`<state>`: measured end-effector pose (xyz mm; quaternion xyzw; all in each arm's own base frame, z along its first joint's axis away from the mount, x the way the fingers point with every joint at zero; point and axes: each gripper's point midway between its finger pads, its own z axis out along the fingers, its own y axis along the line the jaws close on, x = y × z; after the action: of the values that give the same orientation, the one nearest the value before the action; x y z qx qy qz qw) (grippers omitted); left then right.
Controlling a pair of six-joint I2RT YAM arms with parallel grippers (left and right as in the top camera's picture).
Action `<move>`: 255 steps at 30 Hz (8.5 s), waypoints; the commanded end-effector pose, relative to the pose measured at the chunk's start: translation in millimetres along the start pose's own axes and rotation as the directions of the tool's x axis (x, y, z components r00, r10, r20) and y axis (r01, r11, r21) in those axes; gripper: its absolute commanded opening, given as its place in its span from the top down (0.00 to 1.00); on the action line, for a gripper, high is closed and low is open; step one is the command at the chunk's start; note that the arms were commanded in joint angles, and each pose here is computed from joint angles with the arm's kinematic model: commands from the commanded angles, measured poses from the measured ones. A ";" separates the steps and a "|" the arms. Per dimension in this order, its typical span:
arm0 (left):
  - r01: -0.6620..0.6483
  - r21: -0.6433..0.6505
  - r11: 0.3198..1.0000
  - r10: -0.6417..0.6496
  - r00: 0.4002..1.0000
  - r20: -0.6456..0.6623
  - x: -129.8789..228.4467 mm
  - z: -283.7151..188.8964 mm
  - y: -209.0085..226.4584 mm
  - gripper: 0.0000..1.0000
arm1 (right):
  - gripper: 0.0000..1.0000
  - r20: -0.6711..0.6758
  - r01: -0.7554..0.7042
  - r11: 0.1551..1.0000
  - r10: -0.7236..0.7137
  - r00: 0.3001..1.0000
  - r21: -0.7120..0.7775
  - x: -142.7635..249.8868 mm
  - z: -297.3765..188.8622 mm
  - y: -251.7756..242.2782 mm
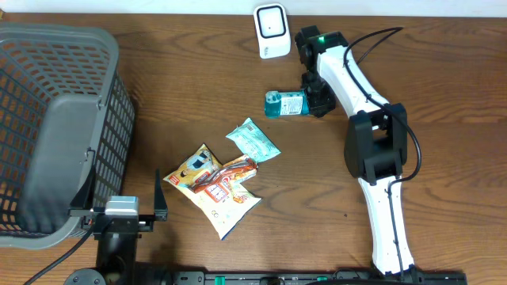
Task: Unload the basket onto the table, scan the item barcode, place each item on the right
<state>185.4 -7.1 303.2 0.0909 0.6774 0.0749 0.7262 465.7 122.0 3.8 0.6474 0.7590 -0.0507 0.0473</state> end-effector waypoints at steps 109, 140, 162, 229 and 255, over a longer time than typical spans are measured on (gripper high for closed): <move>0.017 0.011 1.000 -0.017 1.000 0.012 -3.7 -1.3 -1.3 0.00 | 0.99 -0.208 0.236 0.586 -0.590 0.780 -0.776 71.2 -105.8 108.0; 0.016 0.013 1.000 -0.016 1.000 0.003 -1.6 -1.0 -1.9 0.00 | 0.99 0.097 0.128 0.103 -0.259 0.961 -0.987 42.5 -152.4 221.0; 0.016 0.013 1.000 -0.016 1.000 0.003 -1.4 -1.0 -1.9 0.00 | 0.99 0.623 0.557 -0.290 -0.466 0.628 -0.778 40.6 -289.4 155.5; 0.016 0.015 1.000 -0.016 1.000 -0.003 0.0 -1.1 -2.4 0.00 | 0.99 0.269 0.622 0.051 -0.872 0.409 -0.781 -153.6 -177.5 -40.3; 0.016 0.014 1.000 -0.016 1.000 -0.002 -0.2 -1.2 -2.3 0.00 | 0.98 0.185 0.395 -0.377 -0.876 -0.445 -0.838 129.9 -221.2 -176.1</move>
<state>185.7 -7.2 298.9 0.0925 0.6835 0.0750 0.7201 285.4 240.9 218.6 -0.2779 0.8371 0.4662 -0.0695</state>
